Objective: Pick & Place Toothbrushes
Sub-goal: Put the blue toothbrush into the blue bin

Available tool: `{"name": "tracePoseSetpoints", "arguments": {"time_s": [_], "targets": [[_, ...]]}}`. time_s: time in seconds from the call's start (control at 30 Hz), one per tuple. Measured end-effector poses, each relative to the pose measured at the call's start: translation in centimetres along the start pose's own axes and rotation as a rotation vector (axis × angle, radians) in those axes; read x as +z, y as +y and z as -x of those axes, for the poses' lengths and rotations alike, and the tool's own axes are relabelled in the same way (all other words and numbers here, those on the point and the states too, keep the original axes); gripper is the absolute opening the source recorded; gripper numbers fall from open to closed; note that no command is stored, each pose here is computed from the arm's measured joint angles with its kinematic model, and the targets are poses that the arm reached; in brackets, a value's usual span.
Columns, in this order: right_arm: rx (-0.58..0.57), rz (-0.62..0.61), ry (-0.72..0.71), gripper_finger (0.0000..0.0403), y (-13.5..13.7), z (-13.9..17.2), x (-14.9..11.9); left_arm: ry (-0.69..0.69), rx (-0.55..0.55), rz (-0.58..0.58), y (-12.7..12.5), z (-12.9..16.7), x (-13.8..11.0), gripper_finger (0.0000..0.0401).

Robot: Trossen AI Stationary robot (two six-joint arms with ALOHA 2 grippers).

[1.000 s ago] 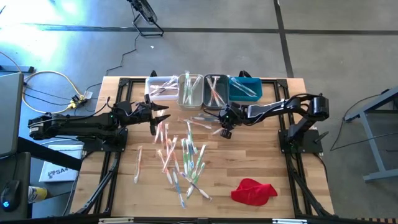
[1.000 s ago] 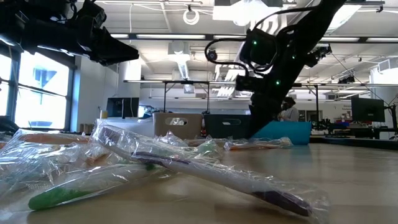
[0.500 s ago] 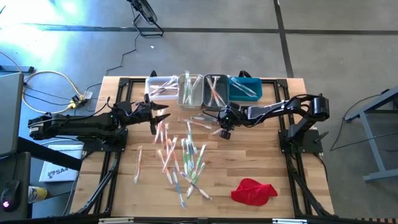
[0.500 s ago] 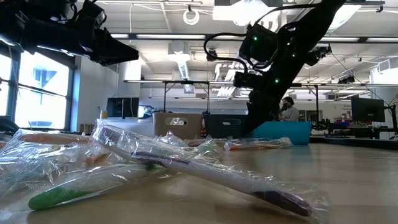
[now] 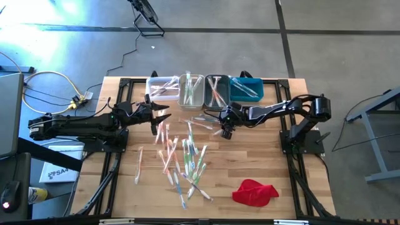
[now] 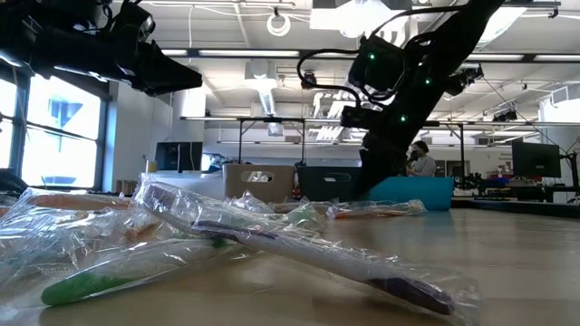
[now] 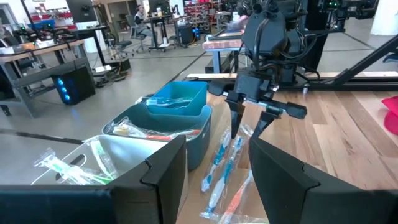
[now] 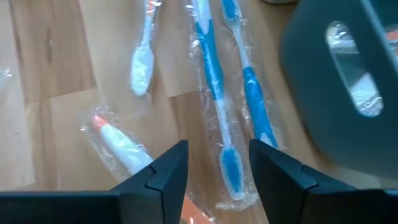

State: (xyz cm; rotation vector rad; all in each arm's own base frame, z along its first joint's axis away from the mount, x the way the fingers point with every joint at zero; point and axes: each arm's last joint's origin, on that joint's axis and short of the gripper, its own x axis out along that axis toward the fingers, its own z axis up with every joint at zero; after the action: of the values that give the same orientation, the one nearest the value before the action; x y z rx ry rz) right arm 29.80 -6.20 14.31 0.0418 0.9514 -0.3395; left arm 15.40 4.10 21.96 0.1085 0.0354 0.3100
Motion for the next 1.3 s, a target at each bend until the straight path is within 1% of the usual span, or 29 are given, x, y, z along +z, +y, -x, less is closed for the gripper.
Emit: {"name": "tracePoseSetpoints", "arguments": {"time_s": [0.2,0.43,0.67,0.93,1.03,1.3], "targets": [[0.006,0.004,0.033,0.0150,0.1,-0.8,-0.4,0.000,0.000,0.000,0.0,0.0,0.0,0.0171],[-0.033,0.004,0.048,0.0130,-0.1,-1.4,-0.7,0.000,0.001,0.000,0.0,0.0,0.0,0.0171],[0.021,-0.031,0.058,0.0129,-0.4,-1.4,-0.8,0.000,0.001,0.000,0.0,0.0,0.0,0.0171],[0.012,-0.042,0.059,0.0124,-0.6,-1.5,-0.8,0.000,0.001,0.000,0.0,0.0,0.0,0.0171],[0.012,-0.044,0.060,0.0106,-0.6,-1.5,-0.8,0.000,0.001,0.000,0.0,0.0,0.0,0.0171],[0.012,-0.044,0.059,0.0038,-0.6,-1.5,-0.8,0.000,0.001,0.000,0.0,0.0,0.0,0.0171]]}}
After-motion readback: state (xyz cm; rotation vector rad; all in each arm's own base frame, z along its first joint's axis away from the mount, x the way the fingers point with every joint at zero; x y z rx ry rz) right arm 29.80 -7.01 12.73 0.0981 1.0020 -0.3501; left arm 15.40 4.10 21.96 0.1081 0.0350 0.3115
